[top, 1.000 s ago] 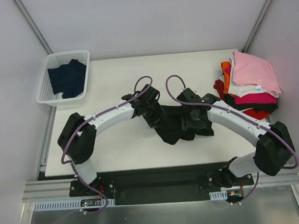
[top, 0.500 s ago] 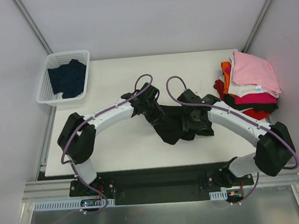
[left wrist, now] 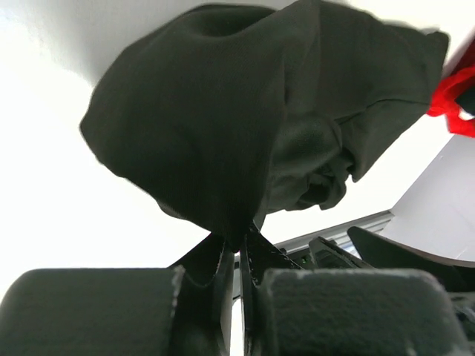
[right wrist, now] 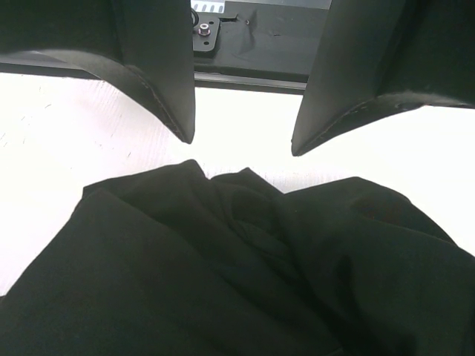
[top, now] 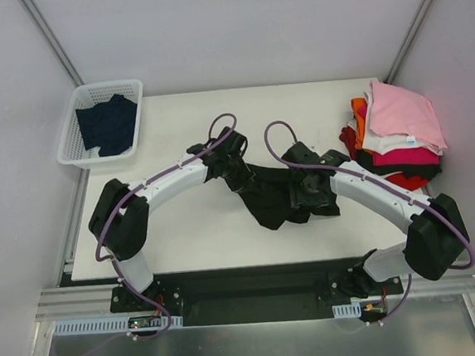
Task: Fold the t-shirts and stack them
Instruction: Flatten out the tshirt
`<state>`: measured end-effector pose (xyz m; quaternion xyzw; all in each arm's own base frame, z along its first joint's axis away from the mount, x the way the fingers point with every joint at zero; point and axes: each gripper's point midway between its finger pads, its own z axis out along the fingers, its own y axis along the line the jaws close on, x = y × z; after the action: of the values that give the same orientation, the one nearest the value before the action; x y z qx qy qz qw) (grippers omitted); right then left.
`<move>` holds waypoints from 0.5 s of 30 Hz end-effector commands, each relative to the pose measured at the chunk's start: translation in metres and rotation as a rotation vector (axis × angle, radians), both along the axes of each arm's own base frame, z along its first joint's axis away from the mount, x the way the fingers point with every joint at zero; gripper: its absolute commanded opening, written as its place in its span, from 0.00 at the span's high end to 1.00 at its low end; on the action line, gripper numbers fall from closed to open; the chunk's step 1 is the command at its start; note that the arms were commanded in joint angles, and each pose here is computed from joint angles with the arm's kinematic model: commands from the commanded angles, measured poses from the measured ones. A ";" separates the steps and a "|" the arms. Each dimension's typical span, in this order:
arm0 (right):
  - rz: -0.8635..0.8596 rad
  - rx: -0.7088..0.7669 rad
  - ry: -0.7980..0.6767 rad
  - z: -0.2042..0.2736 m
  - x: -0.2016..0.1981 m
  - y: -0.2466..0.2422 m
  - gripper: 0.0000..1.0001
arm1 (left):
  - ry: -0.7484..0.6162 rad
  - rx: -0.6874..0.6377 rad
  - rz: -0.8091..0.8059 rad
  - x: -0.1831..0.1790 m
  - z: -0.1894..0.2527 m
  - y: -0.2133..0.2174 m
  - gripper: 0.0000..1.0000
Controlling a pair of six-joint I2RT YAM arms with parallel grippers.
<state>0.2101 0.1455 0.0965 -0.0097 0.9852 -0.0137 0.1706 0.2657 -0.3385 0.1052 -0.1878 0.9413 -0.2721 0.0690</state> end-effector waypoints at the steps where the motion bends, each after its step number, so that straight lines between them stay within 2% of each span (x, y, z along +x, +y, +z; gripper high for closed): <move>1: -0.021 0.004 -0.032 0.011 0.004 -0.002 0.41 | -0.156 -0.089 0.041 0.027 0.076 0.011 1.00; 9: -0.005 0.012 -0.044 0.014 0.010 0.003 0.42 | -0.348 -0.135 0.130 0.053 0.170 0.054 1.00; 15: 0.010 0.010 -0.070 0.023 0.013 0.001 0.41 | -0.416 -0.172 0.157 0.068 0.218 0.077 1.00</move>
<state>0.2110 0.1458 0.0977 -0.0133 0.9850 -0.0137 0.1716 0.3316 -0.2799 0.2870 -0.2144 0.8718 -0.3720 0.2359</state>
